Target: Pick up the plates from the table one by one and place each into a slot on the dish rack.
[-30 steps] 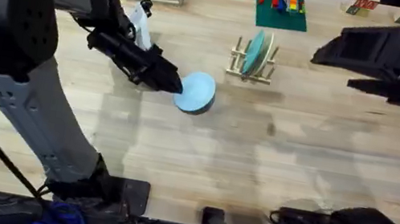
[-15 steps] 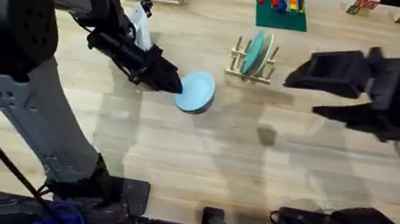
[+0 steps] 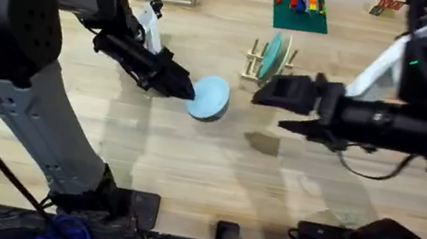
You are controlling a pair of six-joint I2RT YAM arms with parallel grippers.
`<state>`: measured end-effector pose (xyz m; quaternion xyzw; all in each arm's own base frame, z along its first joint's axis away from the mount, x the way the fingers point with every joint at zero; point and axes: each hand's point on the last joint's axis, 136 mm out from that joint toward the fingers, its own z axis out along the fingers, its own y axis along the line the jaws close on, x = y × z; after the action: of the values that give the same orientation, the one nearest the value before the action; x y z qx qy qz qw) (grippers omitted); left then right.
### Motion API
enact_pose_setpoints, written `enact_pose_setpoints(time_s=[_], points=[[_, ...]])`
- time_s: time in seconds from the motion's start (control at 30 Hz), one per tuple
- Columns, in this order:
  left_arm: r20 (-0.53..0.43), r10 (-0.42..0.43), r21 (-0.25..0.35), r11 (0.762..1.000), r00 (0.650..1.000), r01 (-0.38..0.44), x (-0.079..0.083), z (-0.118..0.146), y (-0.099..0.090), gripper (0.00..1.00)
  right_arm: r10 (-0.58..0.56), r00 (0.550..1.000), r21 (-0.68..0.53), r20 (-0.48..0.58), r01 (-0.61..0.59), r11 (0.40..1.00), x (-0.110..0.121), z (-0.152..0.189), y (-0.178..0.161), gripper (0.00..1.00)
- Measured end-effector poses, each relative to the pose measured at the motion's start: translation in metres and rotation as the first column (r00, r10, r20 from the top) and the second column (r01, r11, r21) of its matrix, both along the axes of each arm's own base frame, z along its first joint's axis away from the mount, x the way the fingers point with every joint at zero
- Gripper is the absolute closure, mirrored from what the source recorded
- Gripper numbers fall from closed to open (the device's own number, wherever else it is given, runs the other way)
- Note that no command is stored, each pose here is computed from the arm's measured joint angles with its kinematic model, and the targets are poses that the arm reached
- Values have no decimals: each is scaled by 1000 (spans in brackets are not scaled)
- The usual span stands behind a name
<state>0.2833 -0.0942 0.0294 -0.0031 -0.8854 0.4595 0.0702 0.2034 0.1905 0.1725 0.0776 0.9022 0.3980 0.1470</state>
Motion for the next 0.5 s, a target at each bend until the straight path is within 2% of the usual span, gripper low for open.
enact_pose_setpoints(time_s=[0.27, 0.5], points=[[3, 0, 1, 1000, 1000, 0, 1, 0, 0, 958, 59, 998, -7, -1, -59, 998, 18, -34, 46, 8], [3, 0, 1, 1000, 1000, 0, 1, 0, 0, 958, 72, 994, -35, -76, -75, 997, 30, -78, 70, 8]])
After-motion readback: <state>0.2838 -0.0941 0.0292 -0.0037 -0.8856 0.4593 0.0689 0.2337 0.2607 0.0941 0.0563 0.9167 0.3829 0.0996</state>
